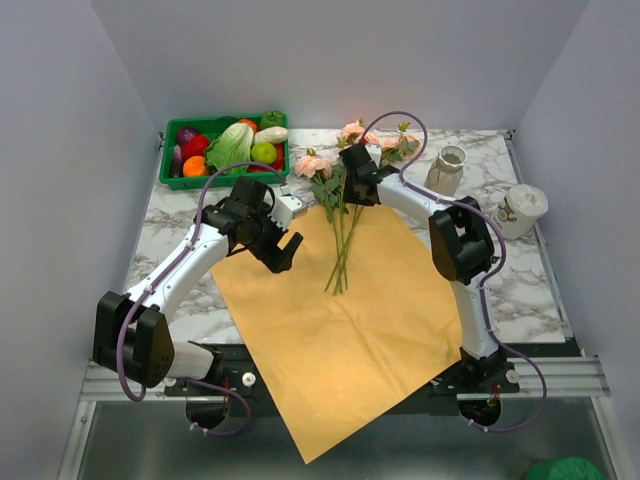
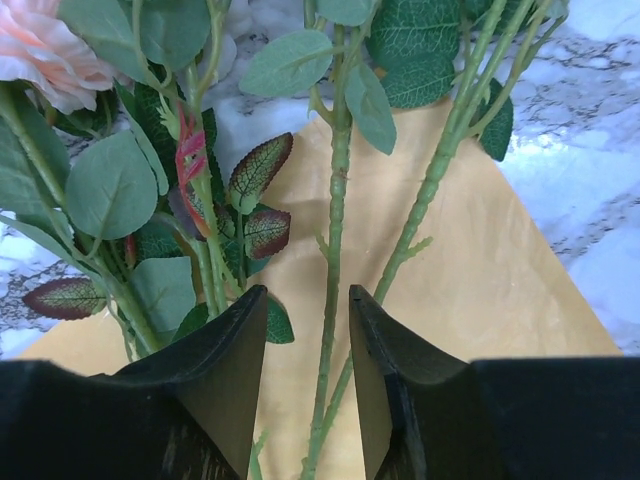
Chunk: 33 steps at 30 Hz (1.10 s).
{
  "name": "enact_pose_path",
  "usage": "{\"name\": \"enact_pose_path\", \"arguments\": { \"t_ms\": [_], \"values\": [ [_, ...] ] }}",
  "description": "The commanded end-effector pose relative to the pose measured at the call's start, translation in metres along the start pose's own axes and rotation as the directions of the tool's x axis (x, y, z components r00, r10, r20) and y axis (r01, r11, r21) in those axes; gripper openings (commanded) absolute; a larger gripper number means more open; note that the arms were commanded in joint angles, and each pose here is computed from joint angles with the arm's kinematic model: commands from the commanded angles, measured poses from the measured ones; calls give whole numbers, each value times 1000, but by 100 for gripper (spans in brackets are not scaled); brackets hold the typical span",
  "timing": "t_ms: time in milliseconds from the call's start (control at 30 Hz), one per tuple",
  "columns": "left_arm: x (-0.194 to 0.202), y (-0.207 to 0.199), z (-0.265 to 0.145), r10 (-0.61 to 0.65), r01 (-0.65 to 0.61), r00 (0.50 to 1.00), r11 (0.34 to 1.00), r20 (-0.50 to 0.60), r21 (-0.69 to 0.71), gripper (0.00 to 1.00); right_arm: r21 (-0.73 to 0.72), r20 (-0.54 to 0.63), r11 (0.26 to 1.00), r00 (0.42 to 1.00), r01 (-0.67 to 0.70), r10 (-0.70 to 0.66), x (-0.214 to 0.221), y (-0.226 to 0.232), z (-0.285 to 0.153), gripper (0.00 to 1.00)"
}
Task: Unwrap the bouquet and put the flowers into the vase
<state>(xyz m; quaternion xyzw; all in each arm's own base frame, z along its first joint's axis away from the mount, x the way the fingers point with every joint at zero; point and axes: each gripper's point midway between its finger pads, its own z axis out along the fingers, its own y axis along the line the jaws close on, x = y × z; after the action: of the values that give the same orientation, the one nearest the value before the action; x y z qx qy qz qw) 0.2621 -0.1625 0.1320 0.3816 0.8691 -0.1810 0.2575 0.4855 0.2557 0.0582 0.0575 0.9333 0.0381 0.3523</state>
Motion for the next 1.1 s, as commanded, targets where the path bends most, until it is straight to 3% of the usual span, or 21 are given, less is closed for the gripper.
{"name": "enact_pose_path", "arguments": {
  "t_ms": [0,300,433,467,500,567,733,1067],
  "values": [
    [2,-3,3,-3,3,1000,1000,-5,26,97,-18,-37,1000,999,-12,12,12,5,16,46],
    [2,-3,2,2,-1,1000,1000,-5,26,97,-23,-83,999,996,-40,38,28,5,21,41],
    [1,-4,1,1,-1,1000,1000,1,27,96,-36,-111,997,992,-63,59,37,7,19,28],
    [0,-5,0,-1,1,1000,999,4,34,96,-30,-116,997,991,-67,63,40,5,19,17],
    [-1,-5,-1,2,-2,1000,999,7,34,96,-20,-113,997,991,-77,74,41,3,18,12],
    [-2,-7,-2,0,-1,1000,999,13,37,96,-27,-82,996,993,-89,86,31,3,9,1],
    [-5,-6,-6,-1,0,1000,1000,16,31,96,-57,56,993,993,-104,107,-2,-3,-23,1],
    [-13,-9,-9,-11,10,999,999,33,42,96,-255,349,964,922,-75,164,-98,2,-149,1]
  ]
}}
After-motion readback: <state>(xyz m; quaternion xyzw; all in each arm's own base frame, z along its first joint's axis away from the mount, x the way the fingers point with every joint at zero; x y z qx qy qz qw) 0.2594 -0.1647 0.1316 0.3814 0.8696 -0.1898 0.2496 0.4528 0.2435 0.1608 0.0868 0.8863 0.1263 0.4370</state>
